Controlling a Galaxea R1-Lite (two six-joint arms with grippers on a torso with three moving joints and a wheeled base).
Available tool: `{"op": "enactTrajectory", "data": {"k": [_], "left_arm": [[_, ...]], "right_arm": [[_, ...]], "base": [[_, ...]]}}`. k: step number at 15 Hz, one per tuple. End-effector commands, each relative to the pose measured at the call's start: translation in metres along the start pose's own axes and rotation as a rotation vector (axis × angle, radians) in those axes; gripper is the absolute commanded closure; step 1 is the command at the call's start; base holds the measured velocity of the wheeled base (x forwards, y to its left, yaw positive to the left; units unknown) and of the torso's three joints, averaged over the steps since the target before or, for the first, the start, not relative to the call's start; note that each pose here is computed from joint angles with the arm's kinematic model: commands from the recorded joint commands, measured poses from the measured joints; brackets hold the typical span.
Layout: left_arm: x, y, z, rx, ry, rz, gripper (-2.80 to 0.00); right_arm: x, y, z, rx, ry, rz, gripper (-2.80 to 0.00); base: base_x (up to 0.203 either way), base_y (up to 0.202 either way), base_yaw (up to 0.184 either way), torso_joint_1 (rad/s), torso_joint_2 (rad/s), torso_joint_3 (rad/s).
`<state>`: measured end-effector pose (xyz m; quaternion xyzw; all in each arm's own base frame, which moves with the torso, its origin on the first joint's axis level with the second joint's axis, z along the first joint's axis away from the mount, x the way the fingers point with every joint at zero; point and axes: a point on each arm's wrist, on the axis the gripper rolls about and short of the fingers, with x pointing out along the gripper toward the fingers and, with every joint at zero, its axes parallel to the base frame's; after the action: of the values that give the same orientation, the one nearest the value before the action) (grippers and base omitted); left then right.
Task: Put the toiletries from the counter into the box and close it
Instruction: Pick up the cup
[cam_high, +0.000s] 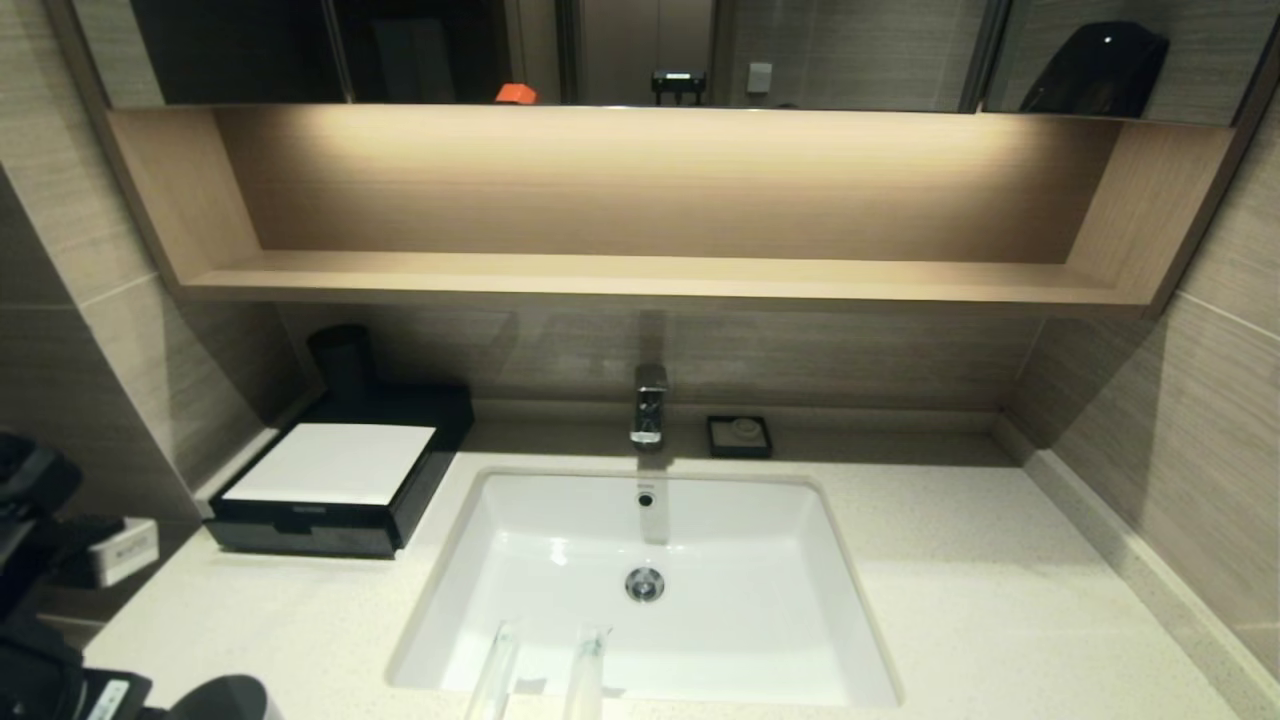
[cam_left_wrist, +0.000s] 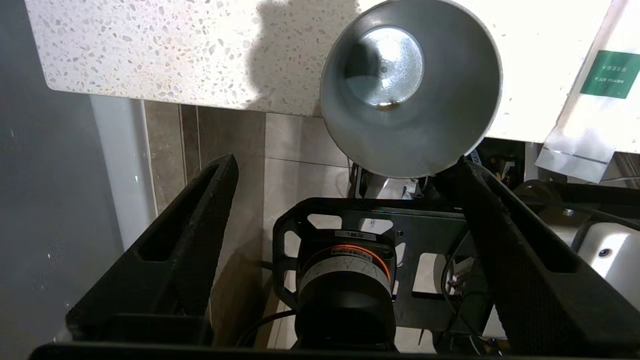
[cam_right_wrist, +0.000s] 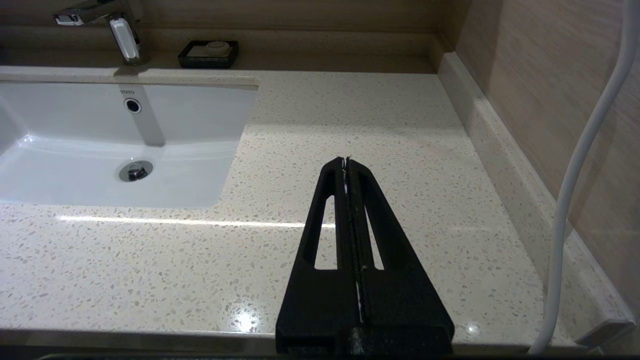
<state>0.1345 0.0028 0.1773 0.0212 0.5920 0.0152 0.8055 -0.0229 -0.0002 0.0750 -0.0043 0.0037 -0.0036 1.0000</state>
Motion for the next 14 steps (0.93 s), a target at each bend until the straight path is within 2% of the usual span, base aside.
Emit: {"op": "enactTrajectory", "data": {"k": [1, 7, 11, 14], "left_arm": [[0.008, 0.0, 0.004, -0.002, 0.047, 0.0, -2.8], [0.022, 0.0, 0.013, -0.011, 0.101, 0.001, -2.8], [0.025, 0.008, 0.015, -0.06, 0.096, 0.012, -2.8], [0.03, 0.012, 0.013, -0.077, 0.121, 0.016, -2.8]], "right_arm": [[0.0, 0.0, 0.0, -0.001, -0.001, 0.0, 0.0], [0.0, 0.0, 0.0, -0.001, -0.001, 0.0, 0.0], [0.0, 0.0, 0.0, -0.001, -0.001, 0.001, 0.0], [0.0, 0.0, 0.0, -0.001, -0.001, 0.0, 0.0]], "base": [[0.0, 0.0, 0.0, 0.0, 0.0, 0.0], [0.0, 0.0, 0.0, 0.0, 0.0, 0.0], [0.0, 0.0, 0.0, 0.0, 0.0, 0.0], [0.0, 0.0, 0.0, 0.0, 0.0, 0.0]]}}
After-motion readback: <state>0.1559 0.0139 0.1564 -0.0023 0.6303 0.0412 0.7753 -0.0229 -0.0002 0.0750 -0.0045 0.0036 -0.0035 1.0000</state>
